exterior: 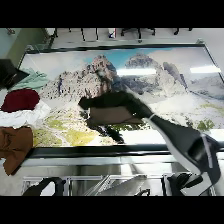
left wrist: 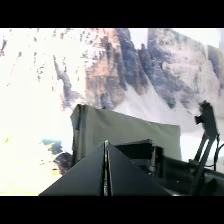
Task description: Fold the shirts.
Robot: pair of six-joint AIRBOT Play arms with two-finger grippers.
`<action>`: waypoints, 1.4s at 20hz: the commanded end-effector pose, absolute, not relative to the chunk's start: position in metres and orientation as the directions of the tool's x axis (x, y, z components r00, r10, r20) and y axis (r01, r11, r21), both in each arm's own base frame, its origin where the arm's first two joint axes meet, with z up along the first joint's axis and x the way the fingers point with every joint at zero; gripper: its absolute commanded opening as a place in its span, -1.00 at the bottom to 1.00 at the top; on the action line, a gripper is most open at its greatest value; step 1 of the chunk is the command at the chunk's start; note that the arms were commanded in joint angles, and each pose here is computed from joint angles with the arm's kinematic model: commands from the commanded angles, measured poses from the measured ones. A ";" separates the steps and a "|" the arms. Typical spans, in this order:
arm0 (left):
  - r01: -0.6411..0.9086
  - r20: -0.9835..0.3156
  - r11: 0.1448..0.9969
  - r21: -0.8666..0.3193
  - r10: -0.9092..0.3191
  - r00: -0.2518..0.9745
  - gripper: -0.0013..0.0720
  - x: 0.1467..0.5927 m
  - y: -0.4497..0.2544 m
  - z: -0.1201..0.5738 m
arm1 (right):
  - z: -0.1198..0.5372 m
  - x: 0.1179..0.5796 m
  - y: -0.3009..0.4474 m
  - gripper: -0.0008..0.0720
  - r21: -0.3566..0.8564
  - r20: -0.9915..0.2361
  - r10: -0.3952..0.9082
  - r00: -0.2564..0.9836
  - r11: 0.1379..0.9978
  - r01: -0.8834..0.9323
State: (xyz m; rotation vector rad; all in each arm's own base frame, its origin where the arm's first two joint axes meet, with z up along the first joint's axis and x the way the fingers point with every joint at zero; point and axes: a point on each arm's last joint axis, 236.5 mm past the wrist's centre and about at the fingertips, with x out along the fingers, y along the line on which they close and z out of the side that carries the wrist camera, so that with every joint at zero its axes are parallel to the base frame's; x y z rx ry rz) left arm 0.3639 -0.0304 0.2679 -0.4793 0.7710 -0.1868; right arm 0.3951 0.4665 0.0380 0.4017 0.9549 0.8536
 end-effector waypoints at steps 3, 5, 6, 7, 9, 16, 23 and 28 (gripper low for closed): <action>-0.042 -0.618 0.886 -0.461 -0.287 0.732 -0.92 0.344 -0.017 0.245 | 0.038 0.437 0.373 0.93 0.534 -0.674 0.666 0.318 0.738 -0.413; -0.046 -0.626 0.886 -0.462 -0.289 0.724 -0.92 0.343 -0.017 0.241 | 0.052 0.458 0.275 0.93 0.485 -0.752 0.570 0.333 0.819 -0.306; -0.045 -0.625 0.886 -0.462 -0.289 0.725 -0.92 0.343 -0.017 0.241 | 0.053 0.462 0.222 0.93 0.456 -0.794 0.513 0.326 0.858 -0.238; -0.045 -0.625 0.886 -0.462 -0.289 0.725 -0.92 0.343 -0.017 0.241 | 0.050 0.460 0.176 0.93 0.429 -0.833 0.462 0.305 0.887 -0.171; -0.045 -0.626 0.886 -0.462 -0.289 0.724 -0.92 0.343 -0.017 0.241 | 0.029 0.446 0.103 0.93 0.422 -0.883 0.416 0.220 0.906 -0.019; -0.045 -0.628 0.886 -0.462 -0.291 0.722 -0.92 0.342 -0.018 0.241 | -0.073 0.416 0.111 0.92 0.643 -0.765 0.639 0.080 0.751 0.151; -0.046 -0.636 0.886 -0.461 -0.294 0.714 -0.92 0.340 -0.019 0.239 | -0.120 0.415 0.180 0.60 0.685 -0.725 0.689 0.018 0.718 0.121; -0.046 -0.638 0.886 -0.461 -0.295 0.711 -0.92 0.340 -0.019 0.238 | -0.101 0.440 0.176 -0.93 0.692 -0.721 0.686 0.097 0.716 0.089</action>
